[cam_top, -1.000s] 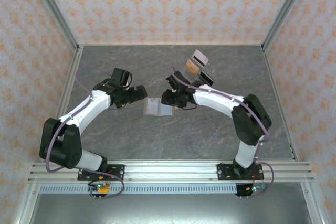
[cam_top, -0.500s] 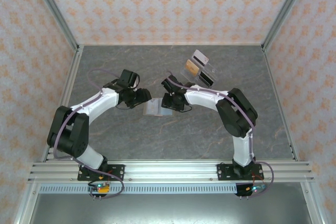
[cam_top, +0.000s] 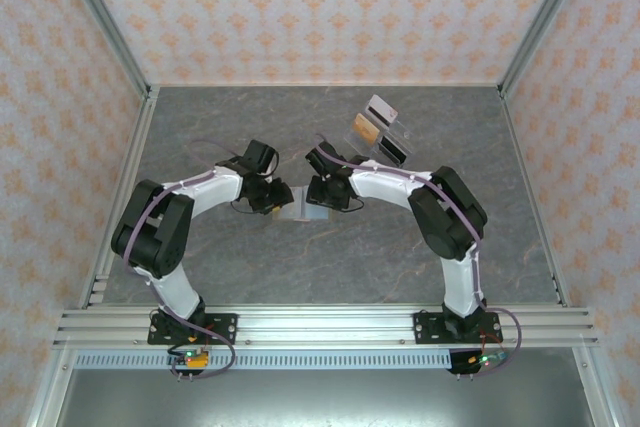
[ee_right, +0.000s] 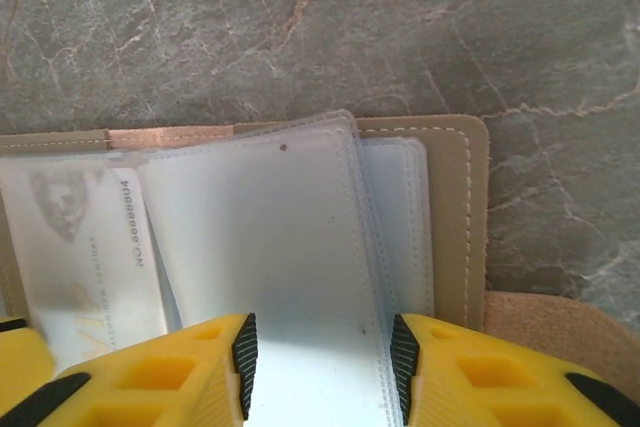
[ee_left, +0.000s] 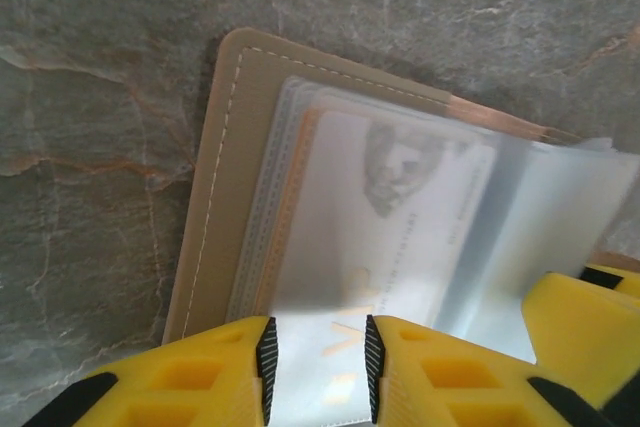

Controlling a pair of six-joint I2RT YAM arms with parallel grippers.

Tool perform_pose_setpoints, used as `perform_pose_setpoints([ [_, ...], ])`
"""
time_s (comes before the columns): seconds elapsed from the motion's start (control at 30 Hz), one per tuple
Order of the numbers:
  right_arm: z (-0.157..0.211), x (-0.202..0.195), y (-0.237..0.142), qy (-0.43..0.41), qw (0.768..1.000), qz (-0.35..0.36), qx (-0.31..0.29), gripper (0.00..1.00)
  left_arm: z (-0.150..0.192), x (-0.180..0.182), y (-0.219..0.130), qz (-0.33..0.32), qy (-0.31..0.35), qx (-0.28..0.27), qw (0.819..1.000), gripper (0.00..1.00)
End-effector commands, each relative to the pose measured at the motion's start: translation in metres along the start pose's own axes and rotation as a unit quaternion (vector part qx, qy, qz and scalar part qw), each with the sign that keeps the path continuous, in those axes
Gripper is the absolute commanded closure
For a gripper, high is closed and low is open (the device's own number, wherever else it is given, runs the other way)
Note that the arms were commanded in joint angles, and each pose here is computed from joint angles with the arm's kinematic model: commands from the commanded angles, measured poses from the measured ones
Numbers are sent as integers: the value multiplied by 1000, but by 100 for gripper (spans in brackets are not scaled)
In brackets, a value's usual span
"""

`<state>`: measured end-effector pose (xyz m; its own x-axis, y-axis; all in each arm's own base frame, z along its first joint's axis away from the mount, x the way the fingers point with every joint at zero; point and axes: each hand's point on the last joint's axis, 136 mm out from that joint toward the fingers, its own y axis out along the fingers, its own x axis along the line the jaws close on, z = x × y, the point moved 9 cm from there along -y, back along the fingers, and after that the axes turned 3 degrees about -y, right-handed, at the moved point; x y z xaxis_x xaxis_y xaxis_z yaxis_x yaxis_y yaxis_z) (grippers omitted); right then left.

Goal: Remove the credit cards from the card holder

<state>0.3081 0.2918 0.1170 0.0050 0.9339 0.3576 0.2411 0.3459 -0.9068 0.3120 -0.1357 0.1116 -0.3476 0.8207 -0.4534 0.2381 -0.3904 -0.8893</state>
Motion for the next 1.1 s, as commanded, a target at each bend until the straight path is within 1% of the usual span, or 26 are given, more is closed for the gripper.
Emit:
perform_pose_setpoints([
  [0.0,2,4,14,-5,999,-42,20,62,3,2,7,-4,0,0,1000,72],
  [0.07,-1,9,13,-3,998,-67,20,64,3,4,10,-7,0,3,1000,73],
  [0.33,-11,17,5,-5,992,-121,18,72,4,6,13,-14,1,5,1000,75],
  [0.43,-14,13,-1,-2,993,-116,8,73,4,7,13,-14,1,5,1000,76],
  [0.57,-14,3,-11,-5,997,-81,-13,73,5,8,13,-17,2,6,1000,76],
  [0.63,-12,0,-12,-9,997,-72,-12,73,5,8,13,-18,2,6,1000,76],
  [0.7,-12,3,-10,-12,996,-93,0,73,5,8,13,-17,2,6,1000,76],
  [0.77,-11,11,-8,-17,990,-137,23,73,5,7,12,-16,3,5,1000,76],
  [0.9,-12,28,-10,-20,974,-220,40,71,5,7,11,-15,3,4,1000,76],
  [1.07,-16,32,-22,-28,972,-232,17,70,5,7,11,-16,4,5,1000,77],
])
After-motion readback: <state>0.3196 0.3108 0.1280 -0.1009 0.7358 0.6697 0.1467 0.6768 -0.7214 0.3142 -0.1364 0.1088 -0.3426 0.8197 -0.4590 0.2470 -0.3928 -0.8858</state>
